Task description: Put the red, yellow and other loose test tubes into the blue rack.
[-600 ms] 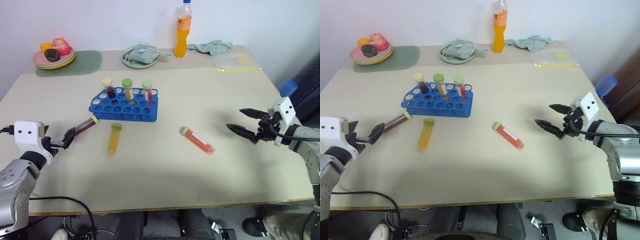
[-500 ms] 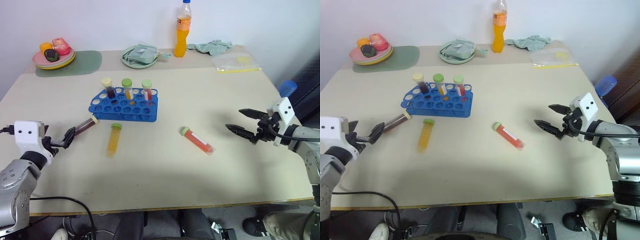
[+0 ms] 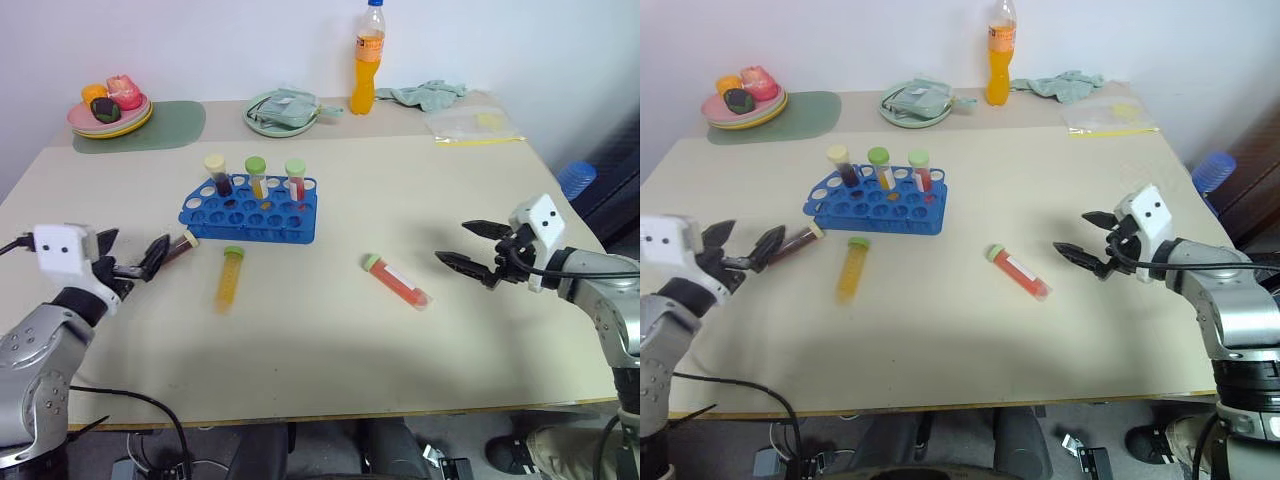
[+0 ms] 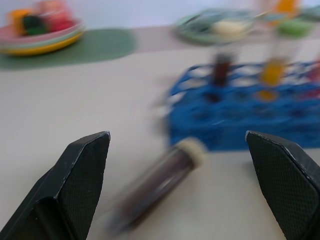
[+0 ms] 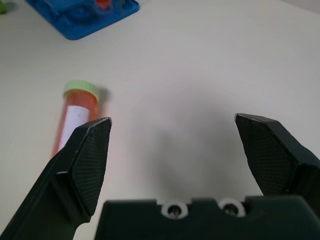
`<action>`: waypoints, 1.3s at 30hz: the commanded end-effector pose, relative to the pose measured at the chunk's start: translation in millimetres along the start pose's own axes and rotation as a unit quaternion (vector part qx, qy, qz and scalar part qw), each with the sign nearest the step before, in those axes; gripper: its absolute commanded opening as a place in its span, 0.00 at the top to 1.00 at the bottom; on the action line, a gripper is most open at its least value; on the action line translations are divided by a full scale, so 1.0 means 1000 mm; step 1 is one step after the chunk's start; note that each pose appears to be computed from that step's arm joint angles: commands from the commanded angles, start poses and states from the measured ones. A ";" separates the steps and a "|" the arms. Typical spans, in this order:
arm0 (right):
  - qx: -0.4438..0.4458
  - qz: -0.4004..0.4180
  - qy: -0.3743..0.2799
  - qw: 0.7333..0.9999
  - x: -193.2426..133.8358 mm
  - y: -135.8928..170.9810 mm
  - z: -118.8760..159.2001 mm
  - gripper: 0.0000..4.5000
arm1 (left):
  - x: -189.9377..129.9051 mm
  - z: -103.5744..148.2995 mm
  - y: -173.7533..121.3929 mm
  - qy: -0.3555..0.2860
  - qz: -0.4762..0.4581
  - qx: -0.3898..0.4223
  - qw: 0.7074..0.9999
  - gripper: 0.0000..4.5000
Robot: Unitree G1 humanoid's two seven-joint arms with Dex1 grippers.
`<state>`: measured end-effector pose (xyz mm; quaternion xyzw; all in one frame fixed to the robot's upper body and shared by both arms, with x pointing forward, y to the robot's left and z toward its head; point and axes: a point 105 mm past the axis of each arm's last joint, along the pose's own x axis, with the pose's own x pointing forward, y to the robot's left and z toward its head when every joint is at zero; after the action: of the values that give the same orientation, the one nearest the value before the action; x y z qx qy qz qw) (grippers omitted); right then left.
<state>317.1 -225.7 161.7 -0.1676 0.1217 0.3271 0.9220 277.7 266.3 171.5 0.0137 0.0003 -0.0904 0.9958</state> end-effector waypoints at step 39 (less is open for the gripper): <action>0.080 0.087 0.334 0.935 0.071 0.069 0.021 0.84 | -0.009 -0.055 -0.158 0.065 -0.409 0.053 0.909 0.00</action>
<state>324.6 -132.4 127.6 -0.1730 0.4829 0.3130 0.7993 240.6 114.2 107.3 0.0682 0.0817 -0.4881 0.8663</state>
